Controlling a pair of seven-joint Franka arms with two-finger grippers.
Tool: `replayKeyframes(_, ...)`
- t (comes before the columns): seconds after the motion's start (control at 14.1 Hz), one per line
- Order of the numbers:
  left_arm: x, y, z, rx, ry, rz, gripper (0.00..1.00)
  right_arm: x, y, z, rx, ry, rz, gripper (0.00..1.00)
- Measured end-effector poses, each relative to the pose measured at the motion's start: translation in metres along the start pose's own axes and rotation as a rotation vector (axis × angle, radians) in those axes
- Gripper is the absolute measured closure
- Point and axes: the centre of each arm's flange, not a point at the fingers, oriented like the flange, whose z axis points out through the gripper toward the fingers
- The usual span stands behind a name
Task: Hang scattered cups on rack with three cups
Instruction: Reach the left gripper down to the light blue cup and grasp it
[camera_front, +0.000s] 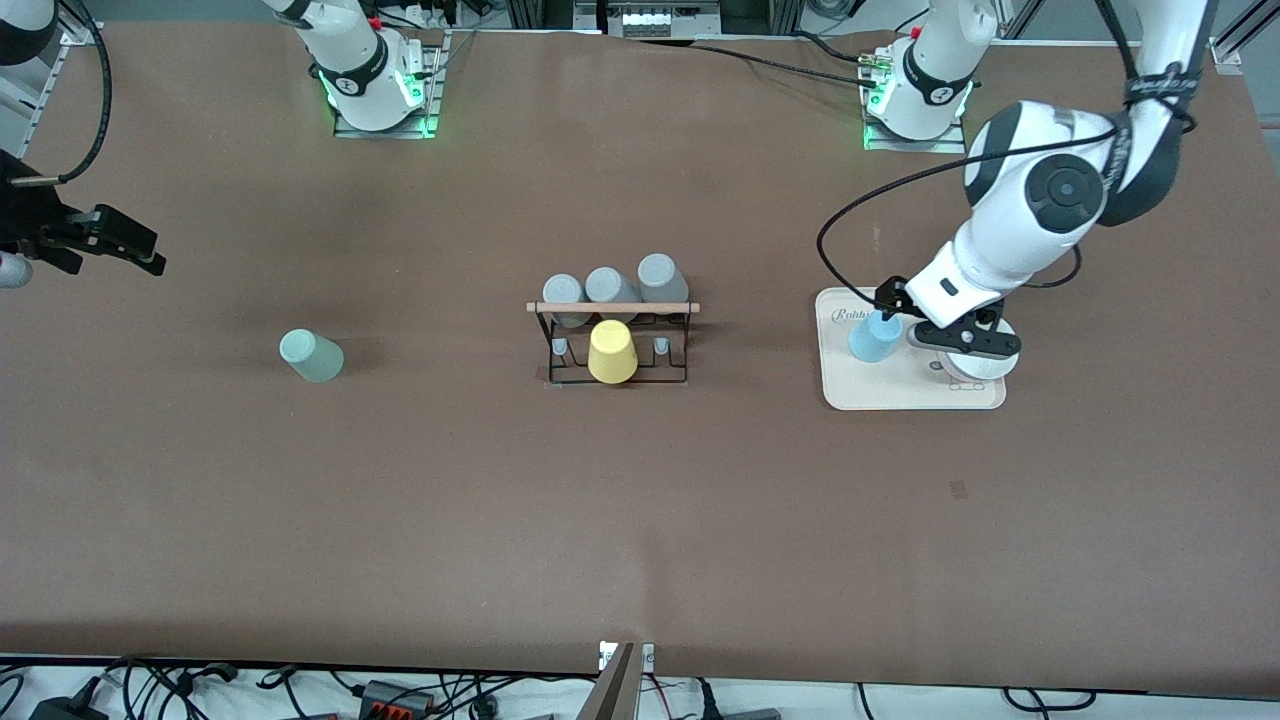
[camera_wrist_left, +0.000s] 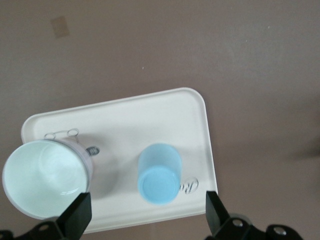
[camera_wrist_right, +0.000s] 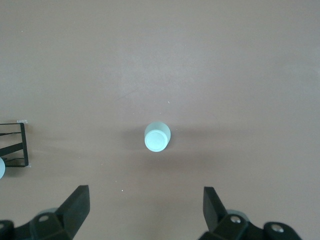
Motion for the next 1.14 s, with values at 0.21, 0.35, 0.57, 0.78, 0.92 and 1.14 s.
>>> replayKeyframes(0.21, -0.010, -0.004, 0.047, -0.010, 0.018, -0.006, 0.00, 0.000, 0.000, 0.000, 0.000, 0.000, 0.000, 0.00)
replayKeyframes(0.35, -0.012, -0.003, 0.068, -0.015, 0.000, -0.005, 0.00, 0.000, 0.000, 0.000, 0.000, -0.001, 0.001, 0.00)
replayKeyframes(0.57, -0.015, -0.002, 0.086, -0.017, -0.022, -0.003, 0.00, 0.001, 0.000, 0.005, 0.000, -0.012, 0.001, 0.00)
replayKeyframes(0.78, -0.021, -0.002, 0.098, -0.017, -0.048, -0.003, 0.00, 0.009, 0.001, 0.026, 0.000, -0.048, 0.001, 0.00)
replayKeyframes(0.92, -0.023, -0.002, 0.104, -0.018, -0.052, -0.003, 0.00, 0.015, 0.001, 0.041, 0.000, -0.068, 0.002, 0.00)
replayKeyframes(1.14, -0.026, -0.002, 0.116, -0.024, -0.028, -0.002, 0.00, 0.019, 0.001, 0.045, -0.001, -0.059, 0.002, 0.00)
